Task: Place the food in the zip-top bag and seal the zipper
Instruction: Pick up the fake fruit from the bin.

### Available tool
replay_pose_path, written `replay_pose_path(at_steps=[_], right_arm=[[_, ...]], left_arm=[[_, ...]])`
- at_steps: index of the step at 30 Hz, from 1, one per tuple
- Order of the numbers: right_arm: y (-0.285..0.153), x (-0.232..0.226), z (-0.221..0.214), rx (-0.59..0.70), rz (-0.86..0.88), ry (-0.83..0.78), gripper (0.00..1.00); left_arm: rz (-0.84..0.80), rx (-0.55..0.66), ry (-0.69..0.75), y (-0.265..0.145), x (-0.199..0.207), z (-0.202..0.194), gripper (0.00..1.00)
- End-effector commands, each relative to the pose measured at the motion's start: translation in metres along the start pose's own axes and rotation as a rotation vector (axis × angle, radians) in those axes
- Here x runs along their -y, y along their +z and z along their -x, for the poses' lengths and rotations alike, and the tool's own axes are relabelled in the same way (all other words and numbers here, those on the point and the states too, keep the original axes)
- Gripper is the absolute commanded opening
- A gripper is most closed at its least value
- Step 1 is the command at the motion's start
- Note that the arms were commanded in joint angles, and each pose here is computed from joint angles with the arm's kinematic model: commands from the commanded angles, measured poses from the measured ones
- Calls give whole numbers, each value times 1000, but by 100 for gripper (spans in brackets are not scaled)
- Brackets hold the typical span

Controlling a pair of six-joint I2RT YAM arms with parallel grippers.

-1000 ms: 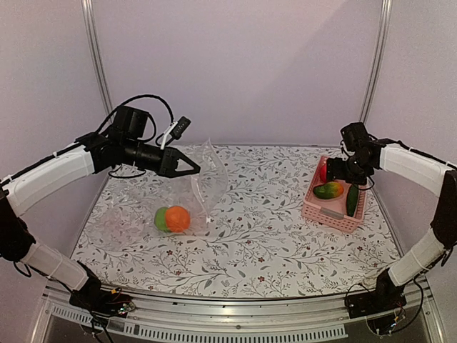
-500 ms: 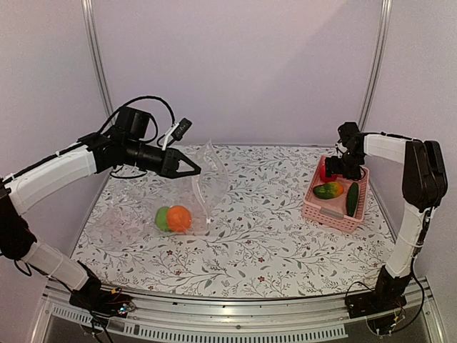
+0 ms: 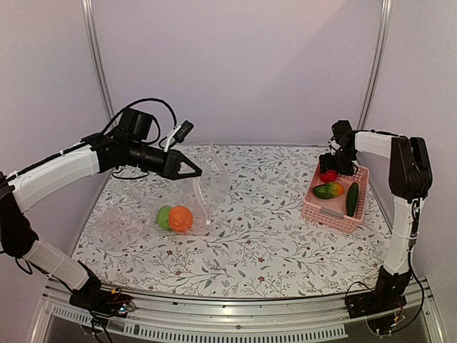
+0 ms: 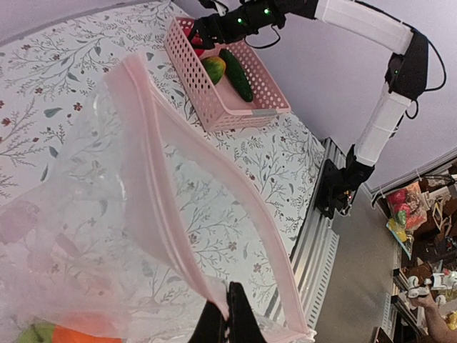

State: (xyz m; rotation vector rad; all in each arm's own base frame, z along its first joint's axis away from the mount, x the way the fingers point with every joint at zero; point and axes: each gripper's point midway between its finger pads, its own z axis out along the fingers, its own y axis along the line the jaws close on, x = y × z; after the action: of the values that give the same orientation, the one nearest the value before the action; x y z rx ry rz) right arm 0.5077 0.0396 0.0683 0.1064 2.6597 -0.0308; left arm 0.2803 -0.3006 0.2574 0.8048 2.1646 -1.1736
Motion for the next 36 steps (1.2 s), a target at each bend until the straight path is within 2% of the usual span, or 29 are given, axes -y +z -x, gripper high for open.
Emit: replay_pose_path(at_steps=[1, 23, 36], right_arm=[[9, 1, 2, -13, 4, -2, 86], [1, 3, 6, 2, -3, -5, 65], [-51, 10, 10, 76, -11, -8, 64]], left_arm=[[12, -8, -7, 1, -7, 0, 0], [14, -11, -13, 3, -9, -1, 0], [15, -11, -14, 2, -9, -1, 0]])
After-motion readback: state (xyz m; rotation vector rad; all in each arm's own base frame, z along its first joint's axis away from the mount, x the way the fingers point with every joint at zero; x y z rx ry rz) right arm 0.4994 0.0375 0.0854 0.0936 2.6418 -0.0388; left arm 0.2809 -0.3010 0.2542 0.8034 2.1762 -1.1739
